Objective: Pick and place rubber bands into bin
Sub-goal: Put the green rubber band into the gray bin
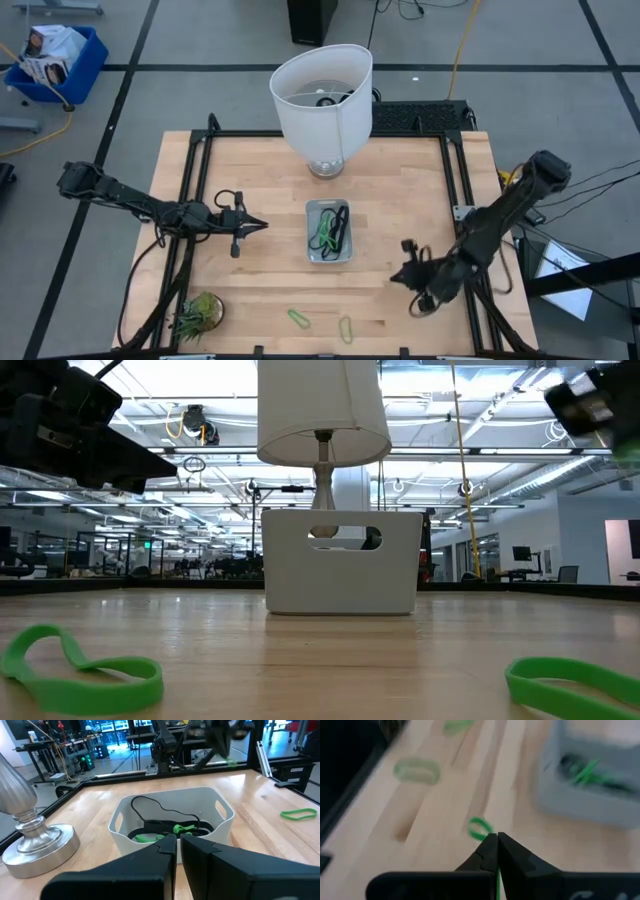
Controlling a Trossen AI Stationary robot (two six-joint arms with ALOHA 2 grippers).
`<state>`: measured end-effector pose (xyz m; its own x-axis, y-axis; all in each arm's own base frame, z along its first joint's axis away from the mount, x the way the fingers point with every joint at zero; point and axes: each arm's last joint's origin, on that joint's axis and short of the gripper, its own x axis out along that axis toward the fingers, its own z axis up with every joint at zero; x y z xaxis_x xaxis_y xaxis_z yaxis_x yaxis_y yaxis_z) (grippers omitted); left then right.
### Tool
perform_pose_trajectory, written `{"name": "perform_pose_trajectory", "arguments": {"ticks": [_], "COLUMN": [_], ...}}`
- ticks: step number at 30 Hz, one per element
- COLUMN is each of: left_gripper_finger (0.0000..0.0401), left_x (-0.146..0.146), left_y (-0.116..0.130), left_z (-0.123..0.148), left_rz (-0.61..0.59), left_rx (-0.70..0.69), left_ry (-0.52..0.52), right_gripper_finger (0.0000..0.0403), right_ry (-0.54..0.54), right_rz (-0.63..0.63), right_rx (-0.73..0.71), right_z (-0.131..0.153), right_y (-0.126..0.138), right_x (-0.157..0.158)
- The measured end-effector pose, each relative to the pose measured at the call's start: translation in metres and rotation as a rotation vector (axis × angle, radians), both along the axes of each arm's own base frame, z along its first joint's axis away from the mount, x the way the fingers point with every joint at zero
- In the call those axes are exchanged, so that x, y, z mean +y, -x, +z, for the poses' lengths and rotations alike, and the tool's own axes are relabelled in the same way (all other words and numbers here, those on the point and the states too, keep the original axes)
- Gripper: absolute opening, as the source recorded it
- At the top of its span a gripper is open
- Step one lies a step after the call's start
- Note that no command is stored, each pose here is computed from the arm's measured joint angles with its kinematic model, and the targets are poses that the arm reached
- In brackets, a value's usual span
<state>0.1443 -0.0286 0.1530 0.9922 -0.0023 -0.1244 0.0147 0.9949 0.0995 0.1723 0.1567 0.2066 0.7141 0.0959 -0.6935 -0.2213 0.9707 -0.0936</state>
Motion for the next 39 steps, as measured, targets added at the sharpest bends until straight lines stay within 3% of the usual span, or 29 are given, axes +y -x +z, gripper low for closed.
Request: {"name": "perform_pose_trajectory", "arguments": {"ticks": [6, 15, 20, 26, 39], "left_gripper_finger": [0.0033, 0.0033, 0.0033, 0.0033, 0.0033], "left_x": [0.0, 0.0, 0.0, 0.001, 0.001], "left_y": [0.0, 0.0, 0.0, 0.0, 0.0], "left_z": [0.0, -0.002, -0.002, -0.002, -0.002], "left_rz": [0.0, 0.0, -0.003, 0.031, 0.043], "left_rx": [0.001, 0.022, 0.022, 0.021, 0.021], "left_ry": [0.0, -0.01, -0.03, -0.036, -0.024], "right_gripper_finger": [0.0001, 0.0, 0.0, 0.0, 0.0], "right_ry": [-0.029, -0.187, -0.213, -0.201, -0.095], "right_rz": [-0.039, -0.105, -0.135, -0.081, -0.01], "right_rx": [-0.164, -0.299, -0.338, -0.451, -0.372], "right_z": [0.007, -0.045, -0.045, -0.024, -0.015], "right_y": [0.004, 0.023, 0.016, -0.012, -0.099], "right_x": [-0.037, -0.071, -0.078, -0.082, -0.099]}}
